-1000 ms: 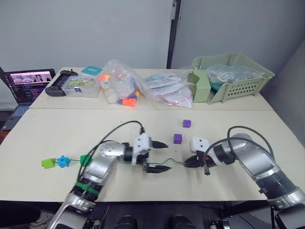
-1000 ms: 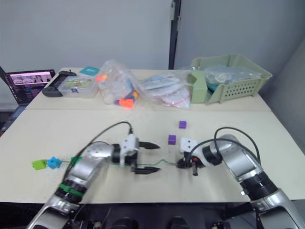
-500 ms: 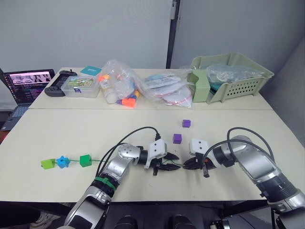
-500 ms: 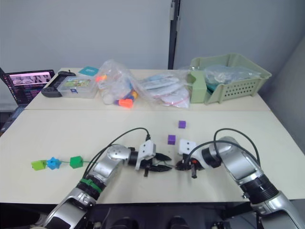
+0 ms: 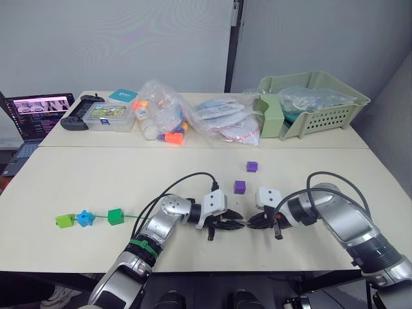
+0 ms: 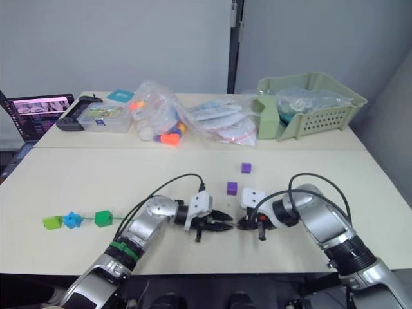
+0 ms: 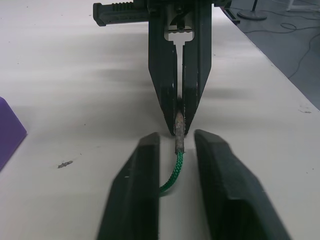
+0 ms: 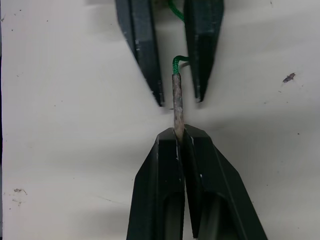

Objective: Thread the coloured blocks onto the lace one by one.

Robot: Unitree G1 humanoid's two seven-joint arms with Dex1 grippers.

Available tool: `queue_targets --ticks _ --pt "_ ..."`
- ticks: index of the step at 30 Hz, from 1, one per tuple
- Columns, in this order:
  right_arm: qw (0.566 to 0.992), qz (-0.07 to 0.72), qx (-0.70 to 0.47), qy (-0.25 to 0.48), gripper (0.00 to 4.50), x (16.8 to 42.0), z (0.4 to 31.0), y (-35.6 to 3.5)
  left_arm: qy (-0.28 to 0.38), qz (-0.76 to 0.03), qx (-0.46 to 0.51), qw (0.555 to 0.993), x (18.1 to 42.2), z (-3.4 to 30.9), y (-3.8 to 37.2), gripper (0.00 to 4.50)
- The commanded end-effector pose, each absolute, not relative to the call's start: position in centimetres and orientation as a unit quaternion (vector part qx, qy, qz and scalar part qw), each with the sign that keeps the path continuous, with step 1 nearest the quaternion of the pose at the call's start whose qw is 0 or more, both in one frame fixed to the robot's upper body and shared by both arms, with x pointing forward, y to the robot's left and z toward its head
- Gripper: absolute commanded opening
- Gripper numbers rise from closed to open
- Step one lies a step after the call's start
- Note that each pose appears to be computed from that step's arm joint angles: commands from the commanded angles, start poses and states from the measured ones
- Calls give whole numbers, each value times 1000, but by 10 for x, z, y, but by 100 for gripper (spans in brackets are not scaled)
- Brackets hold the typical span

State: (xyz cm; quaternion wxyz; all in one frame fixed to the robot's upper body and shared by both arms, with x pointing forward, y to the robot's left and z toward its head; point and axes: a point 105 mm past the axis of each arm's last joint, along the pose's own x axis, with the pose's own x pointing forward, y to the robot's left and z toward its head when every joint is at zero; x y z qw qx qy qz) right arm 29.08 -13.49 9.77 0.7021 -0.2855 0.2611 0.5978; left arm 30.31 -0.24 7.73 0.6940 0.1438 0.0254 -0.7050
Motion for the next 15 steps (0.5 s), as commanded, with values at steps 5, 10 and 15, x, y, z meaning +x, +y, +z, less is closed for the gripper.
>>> queue_targets --ticks 5,10,15 --pt "704 598 -288 252 0 290 105 -133 12 -717 155 680 298 79 -9 3" --pt "712 595 -279 249 0 290 108 -133 9 -718 153 679 298 79 -10 3" --pt "724 620 -211 218 170 274 126 -128 -1 -708 153 690 299 81 -3 0"
